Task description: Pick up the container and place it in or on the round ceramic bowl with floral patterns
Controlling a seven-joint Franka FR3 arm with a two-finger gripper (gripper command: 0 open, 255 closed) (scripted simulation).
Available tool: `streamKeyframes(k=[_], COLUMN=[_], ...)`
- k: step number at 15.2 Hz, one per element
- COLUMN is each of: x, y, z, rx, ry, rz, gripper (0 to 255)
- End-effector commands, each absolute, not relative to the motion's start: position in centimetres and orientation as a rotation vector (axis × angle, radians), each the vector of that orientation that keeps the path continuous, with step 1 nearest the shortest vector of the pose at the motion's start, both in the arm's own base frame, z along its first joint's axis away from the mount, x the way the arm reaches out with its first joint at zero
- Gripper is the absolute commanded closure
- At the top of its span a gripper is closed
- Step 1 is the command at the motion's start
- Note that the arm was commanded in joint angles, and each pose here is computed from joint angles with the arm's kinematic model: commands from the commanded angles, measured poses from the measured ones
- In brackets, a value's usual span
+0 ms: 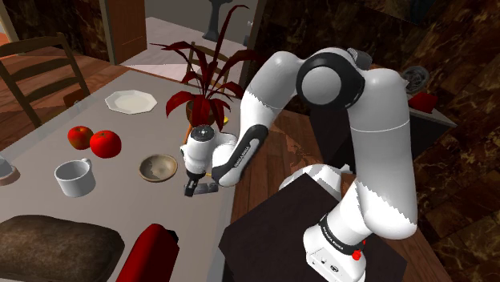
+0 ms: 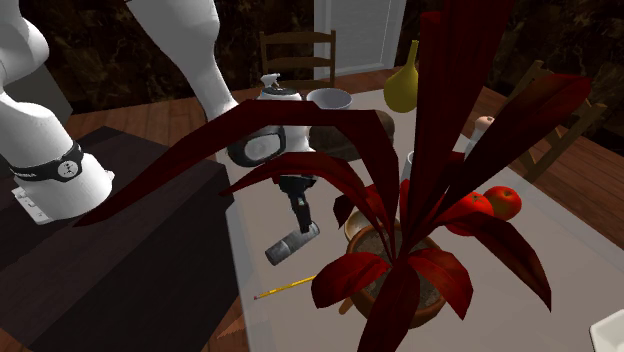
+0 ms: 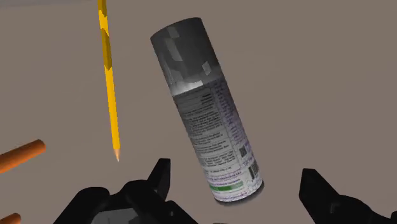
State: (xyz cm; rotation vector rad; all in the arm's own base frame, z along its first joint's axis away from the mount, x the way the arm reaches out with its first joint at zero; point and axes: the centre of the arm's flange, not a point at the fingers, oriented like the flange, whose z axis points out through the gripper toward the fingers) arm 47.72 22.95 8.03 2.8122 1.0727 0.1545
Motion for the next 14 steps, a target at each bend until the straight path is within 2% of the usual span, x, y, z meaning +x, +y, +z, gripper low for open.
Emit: streamKeyframes(k=[1, 8, 14], x=[46.6, 47.3, 47.4], y=[21.3, 20.9, 20.9], z=[6.7, 3.0, 2.7], rx=[2.583, 2.583, 2.583], ry=[1.456, 1.456, 1.456], rz=[0.181, 0.181, 0.181], gripper=[0, 0, 0])
